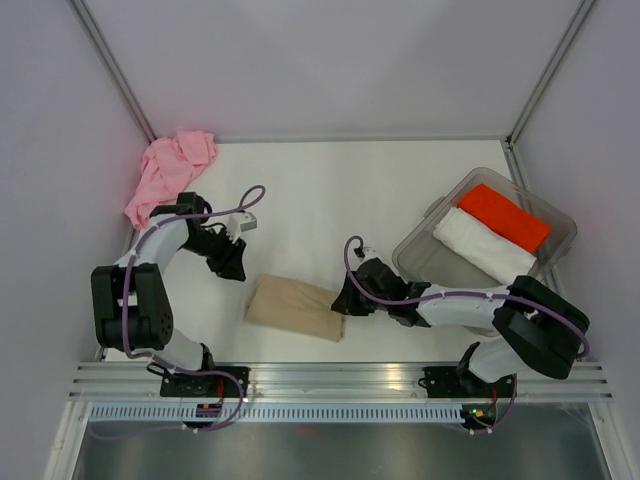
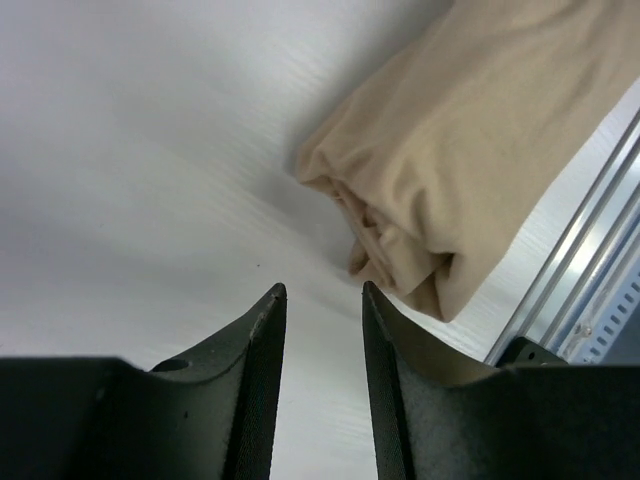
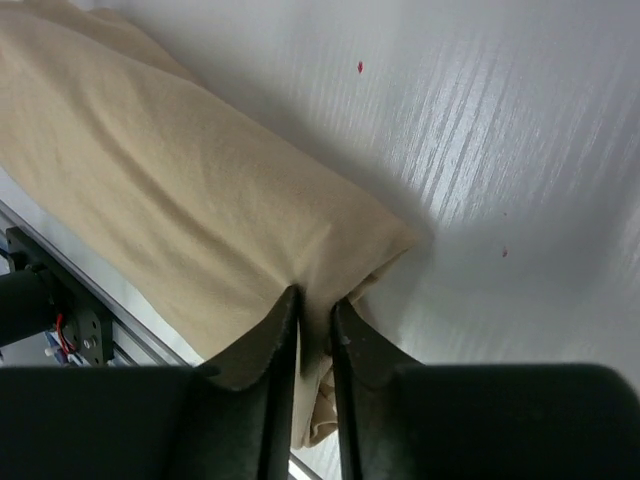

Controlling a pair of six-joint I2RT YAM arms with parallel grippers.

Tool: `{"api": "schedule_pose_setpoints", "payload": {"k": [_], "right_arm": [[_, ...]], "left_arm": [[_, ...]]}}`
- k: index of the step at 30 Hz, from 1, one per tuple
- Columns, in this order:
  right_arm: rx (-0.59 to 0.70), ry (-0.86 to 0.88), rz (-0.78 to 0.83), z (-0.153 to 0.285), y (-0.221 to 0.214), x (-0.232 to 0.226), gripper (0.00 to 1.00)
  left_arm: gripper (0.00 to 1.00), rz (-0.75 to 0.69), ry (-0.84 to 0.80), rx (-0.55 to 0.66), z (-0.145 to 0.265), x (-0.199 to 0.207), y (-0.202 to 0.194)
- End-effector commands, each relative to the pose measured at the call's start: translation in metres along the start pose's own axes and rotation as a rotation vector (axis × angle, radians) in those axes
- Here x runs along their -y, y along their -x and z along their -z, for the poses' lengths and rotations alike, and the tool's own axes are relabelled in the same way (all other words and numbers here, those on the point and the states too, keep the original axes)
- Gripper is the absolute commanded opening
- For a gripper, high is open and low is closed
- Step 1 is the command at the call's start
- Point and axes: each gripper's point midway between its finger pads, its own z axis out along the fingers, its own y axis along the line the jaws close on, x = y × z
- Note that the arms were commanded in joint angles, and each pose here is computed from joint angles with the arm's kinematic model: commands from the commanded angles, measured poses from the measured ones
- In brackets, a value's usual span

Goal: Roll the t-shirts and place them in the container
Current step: Roll the tshirt

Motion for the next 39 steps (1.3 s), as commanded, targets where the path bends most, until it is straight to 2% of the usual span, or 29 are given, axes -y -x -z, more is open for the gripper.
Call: {"api": "schedule_pose_setpoints", "payload": {"k": [1,2,5,8,10,12,16,20,23,24,26,27,29,34,39], "right_arm": [[0.074,-0.047,0.001,0.005,0.016,-0.003,0.28],[0.069,-0.058,0.015,0.006,0.017,-0.003,0.37],[0.073,-0.067,0.076,0.01,0.027,-0.01,0.48],[0.088,-0.051,0.132,0.013,0.036,-0.019,0.55],[0.091,-0.043,0.162,0.013,0.041,-0.022,0.56],[0.083,-0.039,0.174,0.009,0.043,-0.023,0.55],[0.07,-0.037,0.172,0.0,0.044,-0.019,0.42],[0.045,-0.017,0.166,-0.003,0.043,-0.019,0.32],[0.052,-0.018,0.151,-0.004,0.047,-0.015,0.2],[0.052,-0.02,0.146,-0.005,0.047,-0.014,0.18],[0.044,-0.007,0.134,-0.009,0.046,-0.013,0.1],[0.042,0.0,0.127,-0.01,0.046,-0.013,0.08],[0.023,0.028,0.115,-0.015,0.043,-0.016,0.06],[0.007,0.035,0.099,-0.02,0.04,-0.015,0.04],[-0.012,0.002,0.069,-0.025,0.036,0.007,0.06]], "left_arm": [[0.42,0.01,-0.044,0.017,-0.005,0.024,0.008],[0.42,0.022,-0.055,0.022,-0.006,0.026,0.01],[0.43,0.008,-0.047,0.054,0.0,0.028,0.022],[0.49,-0.006,-0.037,0.102,0.009,0.03,0.037],[0.56,0.007,-0.04,0.117,0.011,0.031,0.043],[0.56,0.007,-0.083,0.094,0.0,0.038,0.044],[0.61,0.033,-0.142,0.03,-0.019,0.047,0.035],[0.61,0.063,-0.096,-0.032,-0.035,0.037,0.021],[0.5,0.097,-0.089,-0.067,-0.042,0.032,0.013],[0.37,0.102,-0.084,-0.067,-0.044,0.029,0.012],[0.22,0.131,-0.072,-0.079,-0.049,0.024,0.01],[0.11,0.133,-0.065,-0.076,-0.051,0.02,0.011],[0.03,0.165,-0.083,-0.086,-0.057,0.017,0.011],[0.02,0.181,-0.061,-0.158,-0.064,0.009,-0.007],[0.02,0.176,-0.013,-0.243,-0.064,0.002,-0.029]]}}
